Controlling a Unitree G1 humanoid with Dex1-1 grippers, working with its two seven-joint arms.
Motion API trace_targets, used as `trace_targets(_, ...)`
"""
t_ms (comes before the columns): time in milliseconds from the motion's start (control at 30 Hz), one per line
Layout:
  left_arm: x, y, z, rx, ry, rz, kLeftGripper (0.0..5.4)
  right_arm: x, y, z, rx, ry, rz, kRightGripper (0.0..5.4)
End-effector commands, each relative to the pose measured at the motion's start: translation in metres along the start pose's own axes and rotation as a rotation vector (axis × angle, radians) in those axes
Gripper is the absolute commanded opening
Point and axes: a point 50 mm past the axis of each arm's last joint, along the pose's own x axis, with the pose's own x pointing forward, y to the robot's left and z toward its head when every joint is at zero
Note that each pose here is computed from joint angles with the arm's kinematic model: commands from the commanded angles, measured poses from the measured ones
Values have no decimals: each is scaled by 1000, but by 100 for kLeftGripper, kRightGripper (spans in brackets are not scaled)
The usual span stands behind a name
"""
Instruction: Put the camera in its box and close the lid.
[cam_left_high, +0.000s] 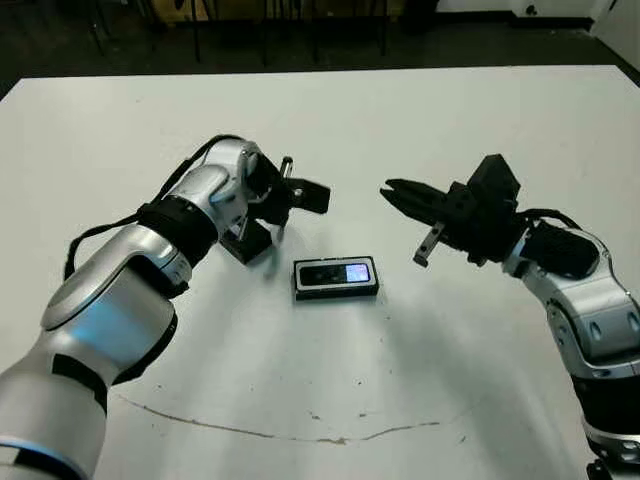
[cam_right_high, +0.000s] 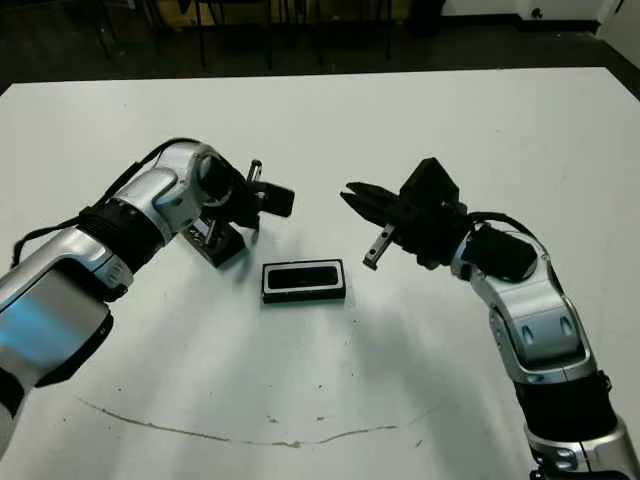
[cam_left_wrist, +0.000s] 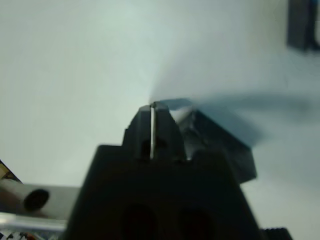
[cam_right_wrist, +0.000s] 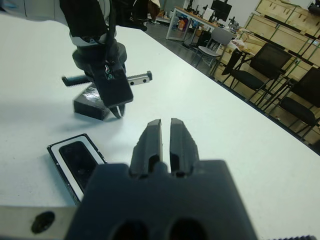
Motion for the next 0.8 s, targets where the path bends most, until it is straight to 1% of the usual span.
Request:
trace_targets(33, 9, -19, -11, 40, 39, -149, 0, -3, 1, -7, 17, 32, 2, 1)
trace_targets(167, -1, -26, -13, 57, 41, -219, 0, -3, 0, -8, 27, 34, 7, 1)
trace_targets(267, -9, -31, -16, 127, 52, -235, 0, -4, -1, -7, 21, 42, 8, 1)
trace_targets(333, -12, -34, -19, 128, 68, -236, 0, -4, -1, -6, 10, 44, 7, 1)
trace_targets(367, -13, -35, -21, 106, 76, -239, 0, -4, -1, -6, 6, 45, 7, 1)
trace_targets(433, -14, -39, -23, 107, 87, -247, 0, -4, -1, -6, -1, 45, 8, 1)
trace_targets(533, -16, -43, -27, 76, 77, -253, 0, -4, -1, -6, 5, 48, 6, 1)
trace_targets(667, -18, -49, -36, 29, 106, -269, 0, -5, 0, -5, 3, 56, -1, 1)
trace_targets(800, -23, -58, -59, -48, 108, -261, 0, -7, -1, -7, -6, 74, -2, 1)
